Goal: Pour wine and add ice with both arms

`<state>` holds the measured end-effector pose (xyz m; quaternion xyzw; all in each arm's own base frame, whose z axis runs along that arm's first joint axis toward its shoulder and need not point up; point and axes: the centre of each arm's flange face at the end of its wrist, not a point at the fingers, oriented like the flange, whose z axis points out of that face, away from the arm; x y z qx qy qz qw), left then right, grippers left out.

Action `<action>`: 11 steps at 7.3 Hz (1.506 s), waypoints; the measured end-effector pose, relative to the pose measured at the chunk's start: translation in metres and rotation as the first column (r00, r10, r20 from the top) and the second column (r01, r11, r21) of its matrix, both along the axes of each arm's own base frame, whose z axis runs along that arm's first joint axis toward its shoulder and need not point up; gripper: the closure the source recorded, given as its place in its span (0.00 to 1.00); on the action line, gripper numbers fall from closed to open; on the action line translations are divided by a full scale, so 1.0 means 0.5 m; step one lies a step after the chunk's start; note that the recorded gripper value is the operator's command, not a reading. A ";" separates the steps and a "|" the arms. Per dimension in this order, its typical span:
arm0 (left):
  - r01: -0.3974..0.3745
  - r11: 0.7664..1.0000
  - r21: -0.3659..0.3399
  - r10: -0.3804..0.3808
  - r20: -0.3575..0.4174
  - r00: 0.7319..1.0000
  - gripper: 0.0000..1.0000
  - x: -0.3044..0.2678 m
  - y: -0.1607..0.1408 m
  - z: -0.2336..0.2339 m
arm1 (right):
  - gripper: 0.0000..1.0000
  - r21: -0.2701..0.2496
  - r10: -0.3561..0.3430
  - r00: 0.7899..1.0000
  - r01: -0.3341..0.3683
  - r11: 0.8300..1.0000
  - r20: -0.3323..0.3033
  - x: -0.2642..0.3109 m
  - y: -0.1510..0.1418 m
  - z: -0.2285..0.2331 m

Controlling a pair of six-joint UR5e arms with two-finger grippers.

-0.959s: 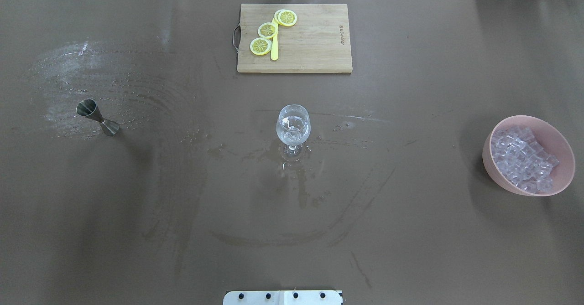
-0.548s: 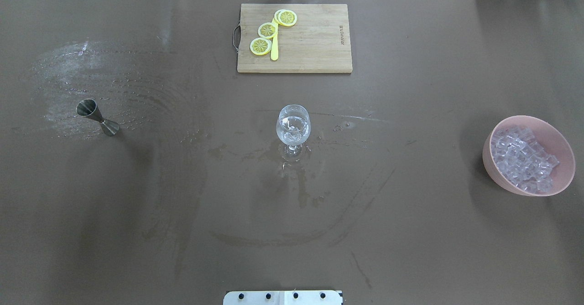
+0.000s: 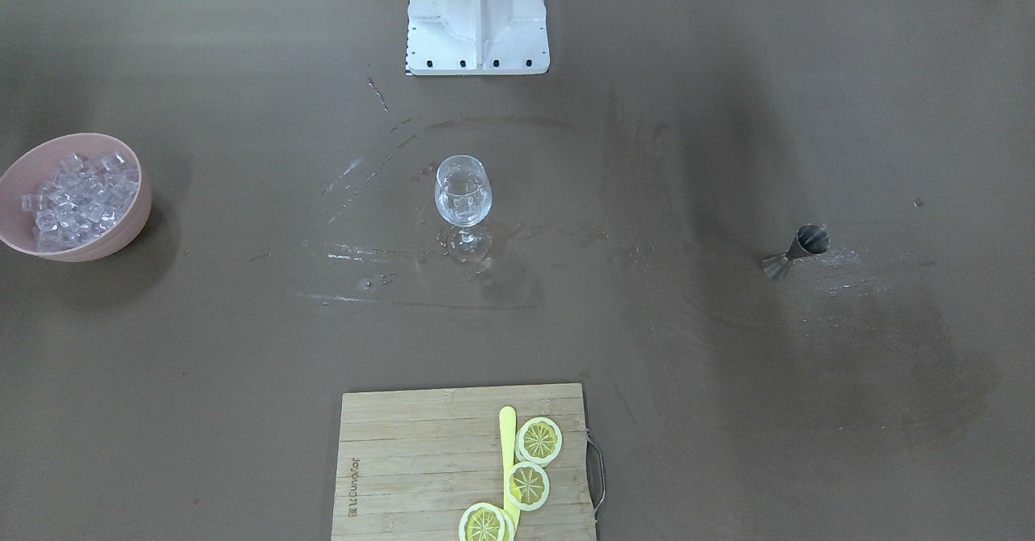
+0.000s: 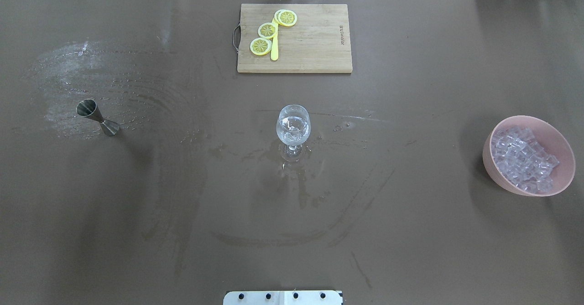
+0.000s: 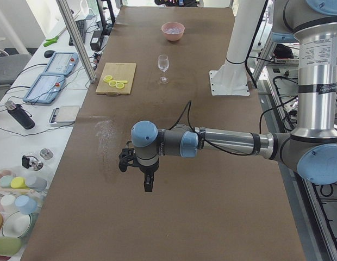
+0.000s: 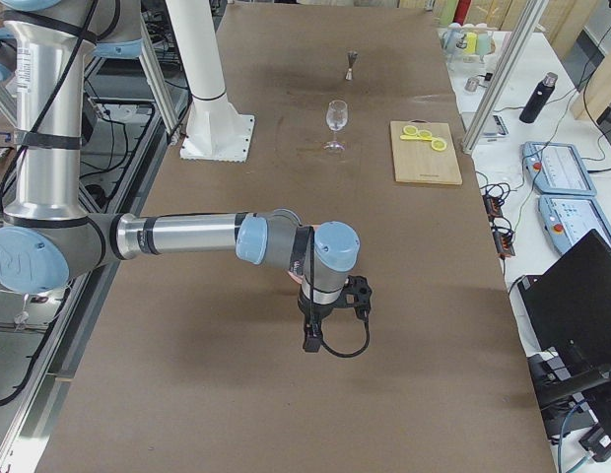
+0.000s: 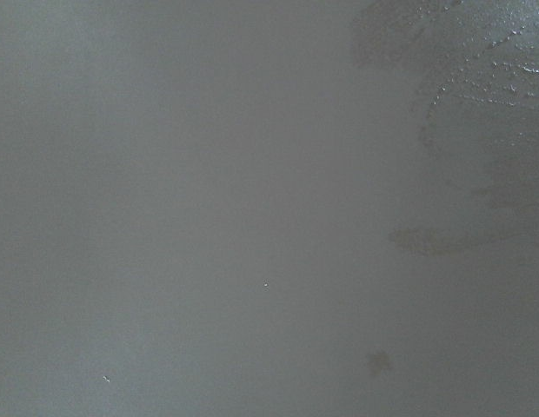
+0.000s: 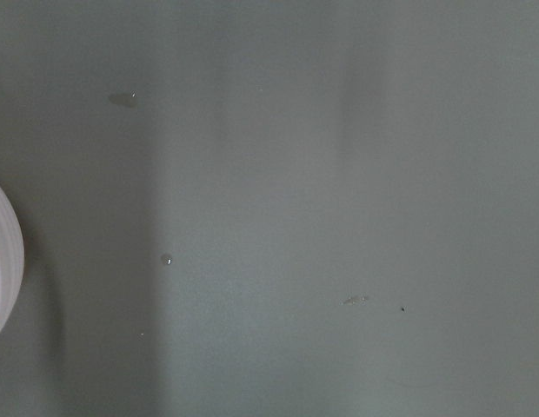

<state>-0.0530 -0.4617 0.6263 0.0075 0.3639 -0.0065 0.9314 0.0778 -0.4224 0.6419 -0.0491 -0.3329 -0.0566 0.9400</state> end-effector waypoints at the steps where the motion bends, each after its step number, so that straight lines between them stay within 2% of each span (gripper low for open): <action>1: -0.001 1.000 -0.003 0.001 -0.001 1.000 0.01 0.001 0.002 0.002 | 0.00 0.005 0.002 1.000 -0.002 1.000 0.000 0.002 -0.001 -0.003; 3: -0.001 1.000 -0.004 0.001 -0.001 1.000 0.01 0.001 0.002 0.004 | 0.00 0.018 0.007 1.000 -0.007 1.000 -0.001 0.003 -0.014 -0.017; 5: -0.001 1.000 -0.001 0.001 -0.001 1.000 0.01 0.001 0.001 0.002 | 0.00 0.027 0.044 0.999 -0.044 0.999 -0.006 0.003 -0.024 -0.025; 7: -0.001 1.000 0.001 0.001 -0.002 1.000 0.01 0.001 -0.002 0.000 | 0.00 0.060 0.074 0.997 -0.073 0.996 -0.006 0.002 -0.029 -0.007; 11: -0.002 1.000 0.001 0.002 -0.002 1.000 0.01 0.002 -0.004 0.001 | 0.00 0.118 0.071 0.997 -0.070 0.991 -0.002 0.002 -0.041 -0.038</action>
